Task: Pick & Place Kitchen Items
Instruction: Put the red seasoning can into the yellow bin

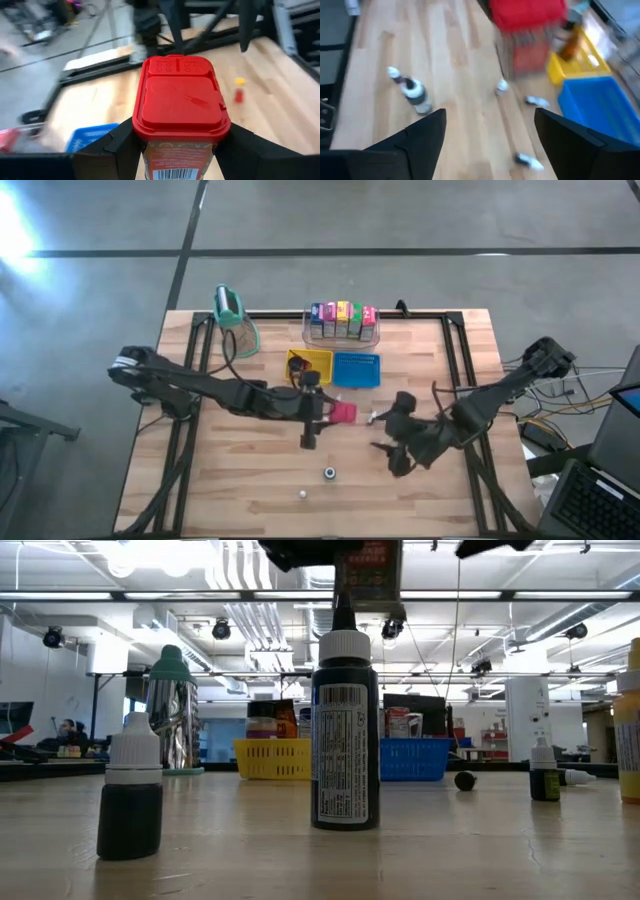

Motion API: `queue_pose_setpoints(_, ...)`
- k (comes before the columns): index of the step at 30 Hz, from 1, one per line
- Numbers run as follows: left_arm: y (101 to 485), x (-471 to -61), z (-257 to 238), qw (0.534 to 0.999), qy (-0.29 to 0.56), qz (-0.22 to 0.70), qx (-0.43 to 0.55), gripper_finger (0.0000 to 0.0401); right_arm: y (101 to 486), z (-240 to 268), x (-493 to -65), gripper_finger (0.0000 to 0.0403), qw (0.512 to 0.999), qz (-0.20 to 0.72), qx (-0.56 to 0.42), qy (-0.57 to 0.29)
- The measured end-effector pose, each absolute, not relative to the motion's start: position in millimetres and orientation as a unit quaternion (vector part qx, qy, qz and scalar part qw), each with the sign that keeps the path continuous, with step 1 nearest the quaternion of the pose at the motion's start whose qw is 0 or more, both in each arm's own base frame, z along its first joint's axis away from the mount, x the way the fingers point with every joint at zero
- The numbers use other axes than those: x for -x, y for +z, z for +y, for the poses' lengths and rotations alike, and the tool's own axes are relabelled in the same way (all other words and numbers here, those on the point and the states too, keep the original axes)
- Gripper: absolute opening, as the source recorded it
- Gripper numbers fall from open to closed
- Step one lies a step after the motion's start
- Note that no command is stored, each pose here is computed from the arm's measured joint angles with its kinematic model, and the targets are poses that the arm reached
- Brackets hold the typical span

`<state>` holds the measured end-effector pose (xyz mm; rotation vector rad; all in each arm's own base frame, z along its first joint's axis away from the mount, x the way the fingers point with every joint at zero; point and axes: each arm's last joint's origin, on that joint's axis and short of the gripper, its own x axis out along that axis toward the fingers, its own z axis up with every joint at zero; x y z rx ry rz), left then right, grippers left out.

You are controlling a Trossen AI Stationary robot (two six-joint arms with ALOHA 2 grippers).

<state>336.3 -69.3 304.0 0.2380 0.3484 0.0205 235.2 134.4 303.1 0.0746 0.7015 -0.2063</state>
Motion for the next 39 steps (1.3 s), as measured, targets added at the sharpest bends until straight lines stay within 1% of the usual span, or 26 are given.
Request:
queue_pose_setpoints(3,311.6,-330.0,-64.8,0.978,0.053,0.169,-0.112,0.0219,308.7,124.9,-223.1,0.0301,0.927,0.346,-0.052,-0.135)
queue_pose_setpoints(8,316.0,-326.6,-51.7,0.970,0.159,0.160,-0.092,0.0220,314.0,109.9,-202.9,0.0288,0.915,0.352,-0.052,-0.191)
queue_pose_setpoints(12,314.5,-328.1,-35.3,0.958,0.229,0.157,-0.071,0.0219,319.2,99.9,-191.8,0.0273,0.913,0.329,-0.048,-0.236)
queue_pose_setpoints(16,308.5,-329.1,-12.6,0.950,0.279,0.137,-0.019,0.0215,326.3,93.2,-184.0,0.0260,0.918,0.301,-0.046,-0.254)
queue_pose_setpoints(21,285.1,-326.3,9.8,0.944,0.313,0.100,0.009,0.0213,332.8,86.0,-176.5,0.0247,0.922,0.266,-0.041,-0.278)
queue_pose_setpoints(27,252.5,-322.3,19.9,0.941,0.329,0.077,0.030,0.0213,331.6,81.7,-170.8,0.0243,0.923,0.260,-0.044,-0.281)
queue_pose_setpoints(35,222.5,-328.7,20.6,0.932,0.348,0.090,0.049,0.0213,322.2,79.6,-168.2,0.0263,0.919,0.257,-0.045,-0.295)
queue_pose_setpoints(39,214.5,-330.4,21.4,0.919,0.380,0.087,0.066,0.0212,320.8,79.8,-168.4,0.0272,0.918,0.257,-0.047,-0.297)
